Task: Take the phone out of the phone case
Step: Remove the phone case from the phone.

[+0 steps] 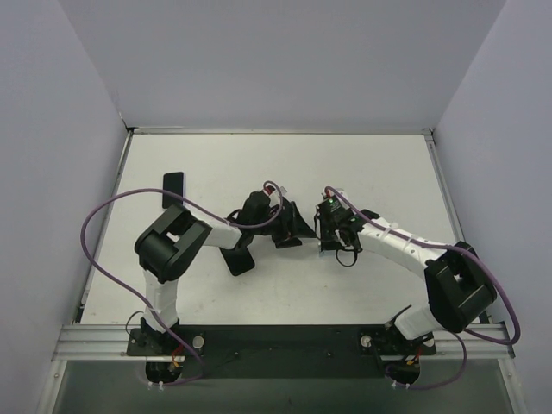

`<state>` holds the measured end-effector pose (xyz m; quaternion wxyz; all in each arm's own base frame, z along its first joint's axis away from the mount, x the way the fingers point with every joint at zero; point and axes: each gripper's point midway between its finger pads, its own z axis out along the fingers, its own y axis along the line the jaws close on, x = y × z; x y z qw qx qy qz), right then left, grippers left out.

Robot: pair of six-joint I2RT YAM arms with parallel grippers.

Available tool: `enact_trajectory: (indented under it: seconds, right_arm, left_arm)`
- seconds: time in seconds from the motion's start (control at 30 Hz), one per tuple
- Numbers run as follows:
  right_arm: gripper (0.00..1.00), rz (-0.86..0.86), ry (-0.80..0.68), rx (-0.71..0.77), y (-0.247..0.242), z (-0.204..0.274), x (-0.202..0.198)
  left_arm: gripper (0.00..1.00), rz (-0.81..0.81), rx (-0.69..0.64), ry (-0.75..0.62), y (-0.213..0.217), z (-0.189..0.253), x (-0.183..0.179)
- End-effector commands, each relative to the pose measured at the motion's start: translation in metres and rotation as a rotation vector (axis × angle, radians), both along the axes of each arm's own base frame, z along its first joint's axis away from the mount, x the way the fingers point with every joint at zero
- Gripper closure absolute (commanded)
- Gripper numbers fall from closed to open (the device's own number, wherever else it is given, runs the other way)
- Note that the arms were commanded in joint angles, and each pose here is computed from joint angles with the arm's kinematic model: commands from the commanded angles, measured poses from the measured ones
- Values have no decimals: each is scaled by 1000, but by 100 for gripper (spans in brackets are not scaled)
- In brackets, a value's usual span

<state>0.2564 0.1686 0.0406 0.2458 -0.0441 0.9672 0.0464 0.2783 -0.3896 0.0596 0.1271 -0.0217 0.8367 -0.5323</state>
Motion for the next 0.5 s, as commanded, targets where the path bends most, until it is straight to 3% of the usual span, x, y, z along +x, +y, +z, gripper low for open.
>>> enact_trajectory:
  seconds: [0.0,0.47]
  right_arm:
    - [100,54,92,52,19,-29,-13]
    - [100,77,113,91,29,-31,-15]
  left_arm:
    - [11,0,88,-103,-6,5,15]
    - [18,-36,122,-153,-18,-1,18]
